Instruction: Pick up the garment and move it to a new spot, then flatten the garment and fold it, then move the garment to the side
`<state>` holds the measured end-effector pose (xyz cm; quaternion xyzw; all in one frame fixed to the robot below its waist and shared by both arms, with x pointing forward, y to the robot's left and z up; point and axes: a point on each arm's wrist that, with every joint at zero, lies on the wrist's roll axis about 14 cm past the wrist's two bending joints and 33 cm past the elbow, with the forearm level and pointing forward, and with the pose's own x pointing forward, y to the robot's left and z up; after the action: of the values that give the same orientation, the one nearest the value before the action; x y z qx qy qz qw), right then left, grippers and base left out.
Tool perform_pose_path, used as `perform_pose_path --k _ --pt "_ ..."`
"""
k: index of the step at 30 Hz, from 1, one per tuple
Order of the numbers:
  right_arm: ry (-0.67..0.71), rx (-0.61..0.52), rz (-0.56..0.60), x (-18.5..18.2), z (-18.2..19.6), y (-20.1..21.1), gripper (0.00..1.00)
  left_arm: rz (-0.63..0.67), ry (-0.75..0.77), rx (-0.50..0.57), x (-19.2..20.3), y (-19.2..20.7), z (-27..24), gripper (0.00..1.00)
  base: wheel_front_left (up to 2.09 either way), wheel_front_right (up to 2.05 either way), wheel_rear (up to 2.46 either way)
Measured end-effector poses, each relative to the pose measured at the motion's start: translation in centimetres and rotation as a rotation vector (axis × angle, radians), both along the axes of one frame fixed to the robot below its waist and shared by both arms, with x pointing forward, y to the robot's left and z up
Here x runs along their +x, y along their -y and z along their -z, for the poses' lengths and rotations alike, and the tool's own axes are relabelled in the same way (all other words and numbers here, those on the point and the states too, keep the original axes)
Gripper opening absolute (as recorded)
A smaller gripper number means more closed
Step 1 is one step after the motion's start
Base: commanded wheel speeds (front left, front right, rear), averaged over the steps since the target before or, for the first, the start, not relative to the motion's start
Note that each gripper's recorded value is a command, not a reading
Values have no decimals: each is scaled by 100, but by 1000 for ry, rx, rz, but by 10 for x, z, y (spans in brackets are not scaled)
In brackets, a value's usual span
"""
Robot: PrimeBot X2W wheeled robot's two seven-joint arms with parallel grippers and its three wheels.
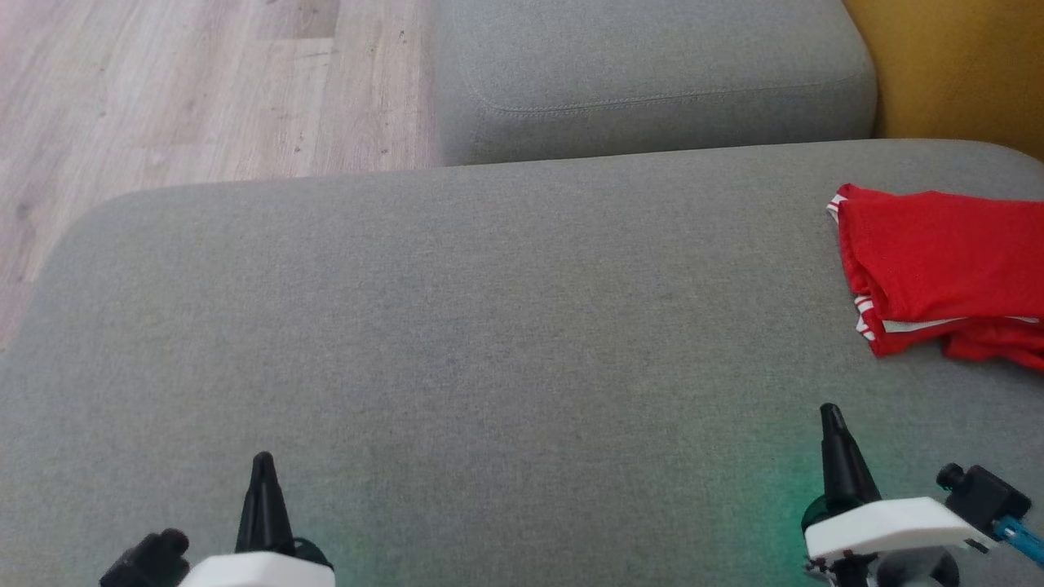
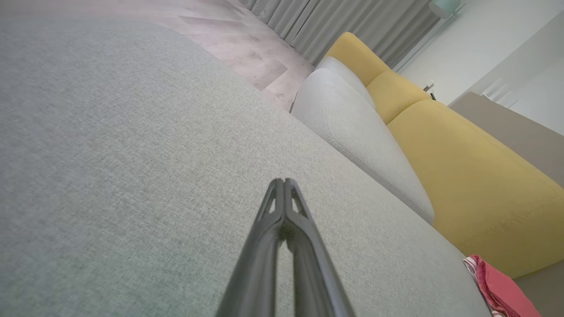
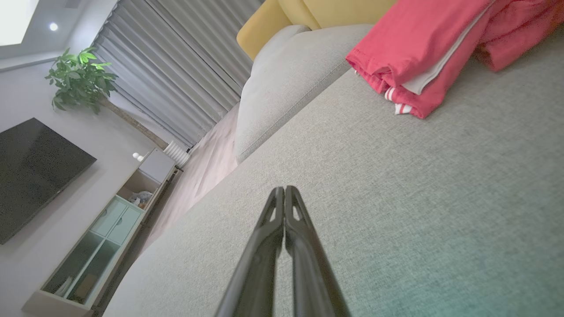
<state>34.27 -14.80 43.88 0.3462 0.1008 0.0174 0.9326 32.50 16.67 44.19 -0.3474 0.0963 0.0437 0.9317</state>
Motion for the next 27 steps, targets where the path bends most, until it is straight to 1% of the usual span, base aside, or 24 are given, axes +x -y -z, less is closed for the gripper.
perform_pose_path --k 10,18,27 --pt "-26 98 44 0 2 9 0 -15 -6 -100 6 -2 -1 0 0 0 0" --pt "-16 188 74 7 -5 13 0 -30 3 -190 12 -4 -5 0 0 0 0" --pt "-27 286 114 8 -5 21 0 -45 -2 -292 16 -6 -5 0 0 0 0"
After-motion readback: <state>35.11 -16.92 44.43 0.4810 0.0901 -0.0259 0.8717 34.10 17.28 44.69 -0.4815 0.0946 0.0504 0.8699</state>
